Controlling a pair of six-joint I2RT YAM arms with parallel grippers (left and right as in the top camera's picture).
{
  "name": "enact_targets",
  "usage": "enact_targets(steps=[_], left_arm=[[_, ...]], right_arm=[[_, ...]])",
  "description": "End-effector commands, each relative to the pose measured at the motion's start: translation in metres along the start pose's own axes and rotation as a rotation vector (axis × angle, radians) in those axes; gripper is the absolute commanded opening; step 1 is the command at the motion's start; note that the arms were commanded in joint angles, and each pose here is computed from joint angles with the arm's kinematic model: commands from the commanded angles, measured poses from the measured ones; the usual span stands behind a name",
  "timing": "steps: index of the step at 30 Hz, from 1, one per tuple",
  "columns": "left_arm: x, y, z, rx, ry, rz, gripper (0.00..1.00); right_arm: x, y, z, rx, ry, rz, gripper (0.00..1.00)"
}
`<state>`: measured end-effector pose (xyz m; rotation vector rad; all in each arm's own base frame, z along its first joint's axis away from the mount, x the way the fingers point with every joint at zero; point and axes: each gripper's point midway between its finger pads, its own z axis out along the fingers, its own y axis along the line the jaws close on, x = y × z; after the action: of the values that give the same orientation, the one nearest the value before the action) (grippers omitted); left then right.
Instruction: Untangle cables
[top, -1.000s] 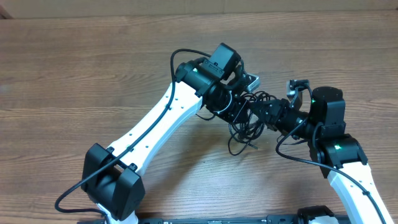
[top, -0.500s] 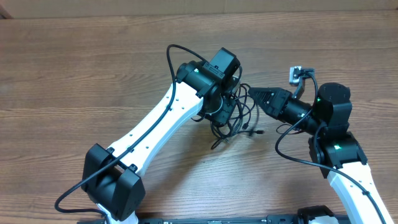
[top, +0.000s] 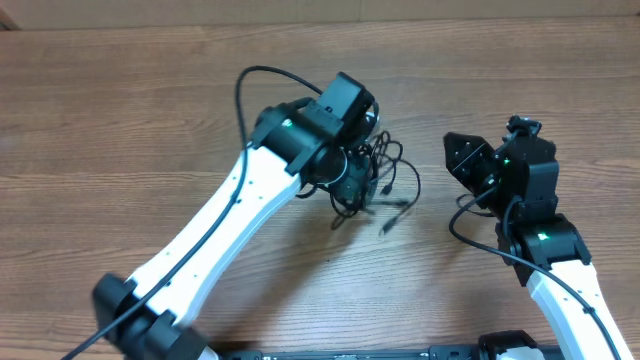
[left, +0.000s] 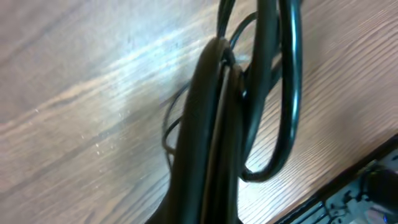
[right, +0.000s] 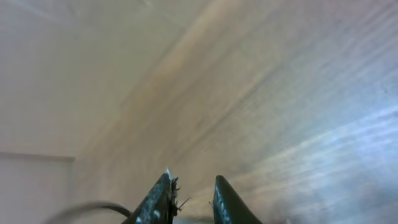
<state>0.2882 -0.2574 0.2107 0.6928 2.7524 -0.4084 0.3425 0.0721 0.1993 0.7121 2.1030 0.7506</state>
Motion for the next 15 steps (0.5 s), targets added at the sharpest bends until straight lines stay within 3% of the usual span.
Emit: enact_targets(steps=[1, 7, 15], left_arm=[[-0.016, -0.004, -0.032, 0.023, -0.121, 0.031, 0.05], [-0.027, -0.006, -0.032, 0.032, -0.162, 0.023, 0.04], [-0.039, -0.012, -0.033, 0.069, -0.207, -0.057, 0.06]], right_arm=[[0.023, 0.029, -0.007, -0.156, 0.144, -0.128, 0.19], [0.066, 0.068, -0.031, -0.440, 0.377, -0.239, 0.19], [0.078, 0.080, -0.044, -0.541, 0.448, -0.270, 0.18]])
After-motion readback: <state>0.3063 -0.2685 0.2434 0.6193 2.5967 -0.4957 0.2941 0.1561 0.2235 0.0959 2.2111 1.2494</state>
